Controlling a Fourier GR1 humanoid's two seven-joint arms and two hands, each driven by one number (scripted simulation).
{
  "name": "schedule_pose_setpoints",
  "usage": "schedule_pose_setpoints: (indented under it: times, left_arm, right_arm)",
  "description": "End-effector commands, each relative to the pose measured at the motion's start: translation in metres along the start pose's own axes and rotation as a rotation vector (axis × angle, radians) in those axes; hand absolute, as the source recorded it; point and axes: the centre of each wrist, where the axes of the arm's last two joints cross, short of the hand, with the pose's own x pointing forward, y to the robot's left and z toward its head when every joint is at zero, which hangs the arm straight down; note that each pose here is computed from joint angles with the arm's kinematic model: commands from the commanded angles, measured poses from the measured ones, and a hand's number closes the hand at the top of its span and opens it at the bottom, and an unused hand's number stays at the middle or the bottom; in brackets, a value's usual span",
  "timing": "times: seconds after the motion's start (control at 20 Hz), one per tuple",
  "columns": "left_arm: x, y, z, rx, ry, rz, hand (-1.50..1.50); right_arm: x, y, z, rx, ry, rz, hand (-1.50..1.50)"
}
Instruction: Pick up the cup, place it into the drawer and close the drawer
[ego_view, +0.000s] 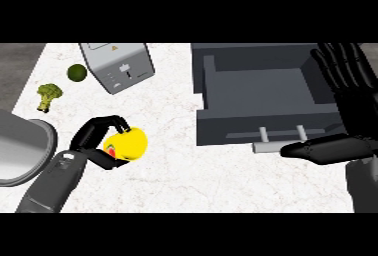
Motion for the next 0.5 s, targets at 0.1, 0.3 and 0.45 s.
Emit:
schedule_pose_setpoints:
  times: [0.1, 0.3, 0.45]
  left_arm:
    - [-0.017, -0.005, 0.038, 0.558, -0.112, -0.114, 1.50]
    - [-0.027, -0.034, 0.026, 0.695, -0.247, -0.017, 1.50]
    - [-0.022, -0.039, 0.005, 0.595, -0.325, 0.062, 1.50]
  right_arm:
    - [-0.003, -0.009, 0.009, -0.044, 0.004, 0.006, -1.50]
    - [-0.002, -0.010, 0.014, -0.031, 0.010, -0.007, -1.50]
    - [-0.005, -0.011, 0.013, -0.042, 0.018, 0.001, -1.50]
